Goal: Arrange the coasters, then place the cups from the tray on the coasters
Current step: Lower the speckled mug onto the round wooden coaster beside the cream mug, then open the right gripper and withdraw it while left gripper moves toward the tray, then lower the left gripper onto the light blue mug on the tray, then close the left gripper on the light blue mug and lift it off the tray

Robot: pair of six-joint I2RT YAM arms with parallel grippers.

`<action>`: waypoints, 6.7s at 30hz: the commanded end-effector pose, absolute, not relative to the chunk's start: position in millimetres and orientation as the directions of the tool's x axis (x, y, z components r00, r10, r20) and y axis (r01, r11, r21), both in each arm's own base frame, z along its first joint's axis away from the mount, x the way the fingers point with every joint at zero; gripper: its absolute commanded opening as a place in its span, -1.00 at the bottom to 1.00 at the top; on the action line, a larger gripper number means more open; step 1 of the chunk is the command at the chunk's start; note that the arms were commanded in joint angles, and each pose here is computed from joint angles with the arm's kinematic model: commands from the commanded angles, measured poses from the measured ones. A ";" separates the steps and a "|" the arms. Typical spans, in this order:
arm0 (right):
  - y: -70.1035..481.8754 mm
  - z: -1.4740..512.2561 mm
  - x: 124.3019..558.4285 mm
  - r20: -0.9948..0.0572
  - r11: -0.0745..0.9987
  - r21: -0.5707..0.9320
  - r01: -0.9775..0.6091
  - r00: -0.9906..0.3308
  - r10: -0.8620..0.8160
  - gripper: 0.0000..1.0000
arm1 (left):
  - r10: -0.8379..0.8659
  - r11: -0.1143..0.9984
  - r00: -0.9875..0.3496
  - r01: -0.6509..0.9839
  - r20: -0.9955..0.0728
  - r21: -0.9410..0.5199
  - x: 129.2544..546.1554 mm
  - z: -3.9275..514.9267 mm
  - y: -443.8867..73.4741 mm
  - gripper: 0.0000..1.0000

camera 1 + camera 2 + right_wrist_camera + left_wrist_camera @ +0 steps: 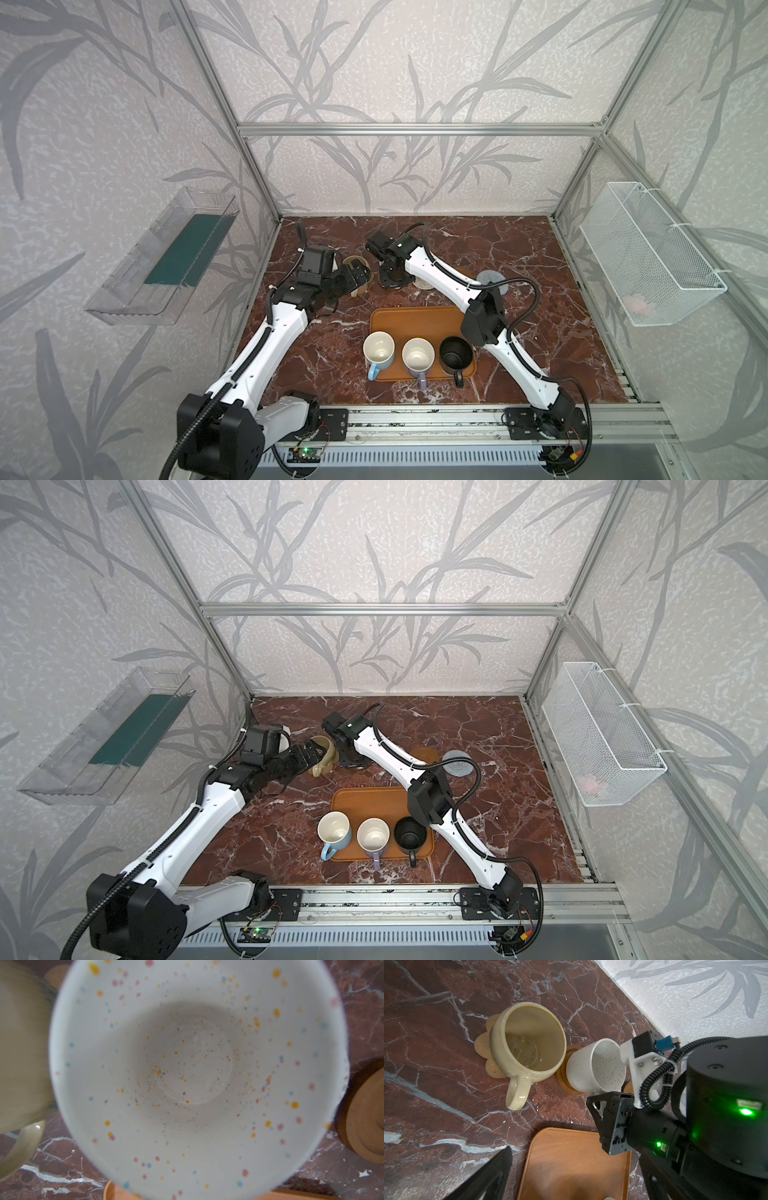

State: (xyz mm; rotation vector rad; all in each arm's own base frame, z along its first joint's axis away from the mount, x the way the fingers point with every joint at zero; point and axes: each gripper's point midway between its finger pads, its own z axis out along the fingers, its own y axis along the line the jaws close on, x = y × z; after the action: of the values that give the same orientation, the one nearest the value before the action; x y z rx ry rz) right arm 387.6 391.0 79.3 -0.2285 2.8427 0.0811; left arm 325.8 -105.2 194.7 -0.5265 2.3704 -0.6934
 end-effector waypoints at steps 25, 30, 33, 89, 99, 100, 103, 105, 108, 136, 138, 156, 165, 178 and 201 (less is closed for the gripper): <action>408.5 91.3 396.3 -0.307 0.978 0.142 -0.155 -0.946 -0.105 -0.18 | -0.526 0.785 -0.725 -0.212 -0.445 -0.583 319.4 186.7 -99.6 0.95; 409.3 95.7 394.9 -0.307 0.975 0.151 -0.165 -0.945 -0.112 -0.19 | -0.528 0.782 -0.724 -0.211 -0.444 -0.587 315.4 189.4 -99.1 0.96; 408.0 106.2 394.0 -0.321 0.974 0.152 -0.170 -0.940 -0.114 -0.18 | -0.512 0.787 -0.740 -0.200 -0.436 -0.584 308.7 190.6 -100.5 0.95; 228.7 205.2 258.6 -0.660 0.824 0.307 -0.477 -0.730 -0.177 0.98 | -0.004 0.977 -0.965 0.052 -0.263 -0.207 129.4 146.7 -163.1 0.89; 225.4 200.4 258.1 -0.651 0.833 0.293 -0.470 -0.736 -0.186 0.98 | 0.036 0.987 -0.967 0.074 -0.250 -0.144 121.9 117.8 -165.2 0.43; 226.3 200.7 257.7 -0.650 0.830 0.298 -0.471 -0.737 -0.185 0.98 | 0.033 0.986 -0.968 0.073 -0.248 -0.152 121.6 113.9 -167.0 0.29; 229.1 202.8 257.5 -0.653 0.822 0.312 -0.476 -0.736 -0.178 0.98 | 0.033 0.988 -0.972 0.068 -0.234 -0.141 119.9 101.5 -166.5 0.12; 231.4 203.2 256.3 -0.655 0.813 0.324 -0.484 -0.735 -0.176 0.98 | 0.040 0.990 -0.974 0.069 -0.225 -0.124 118.7 94.8 -164.6 0.05; 233.4 203.3 255.8 -0.655 0.806 0.333 -0.488 -0.735 -0.174 0.98 | 0.043 0.991 -0.972 0.071 -0.232 -0.116 118.4 90.3 -163.7 -0.02; 246.0 186.7 256.8 -0.605 0.790 0.375 -0.486 -0.774 -0.189 0.98 | 0.135 0.991 -0.941 0.133 -0.310 0.029 129.5 58.4 -159.0 -0.45; 245.9 187.0 257.5 -0.605 0.790 0.370 -0.488 -0.772 -0.193 0.99 | 0.131 0.991 -0.940 0.131 -0.315 0.021 130.1 58.5 -159.9 -0.46; 250.5 181.7 256.5 -0.593 0.780 0.399 -0.483 -0.784 -0.183 1.00 | 0.118 0.991 -0.935 0.132 -0.333 -0.021 131.4 72.6 -165.9 -1.00; 256.0 183.9 256.8 -0.595 0.763 0.412 -0.499 -0.781 -0.190 1.00 | 0.083 0.993 -0.931 0.106 -0.356 -0.045 133.8 88.1 -165.1 -1.00; 264.4 180.3 243.7 -0.579 0.708 0.458 -0.538 -0.785 -0.222 0.97 | 0.077 0.992 -0.924 0.109 -0.376 -0.065 137.4 102.1 -170.0 -1.00; 248.9 195.2 272.0 -0.656 0.793 0.393 -0.467 -0.746 -0.114 1.00 | 0.111 0.984 -0.855 0.164 -0.507 -0.062 176.6 185.4 -183.7 -1.00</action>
State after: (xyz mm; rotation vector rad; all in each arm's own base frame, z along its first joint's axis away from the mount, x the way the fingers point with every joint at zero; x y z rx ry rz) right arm 260.8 253.3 176.2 -0.4750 2.4185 0.7577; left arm 158.8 -186.0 162.5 0.1650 2.6905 -0.1854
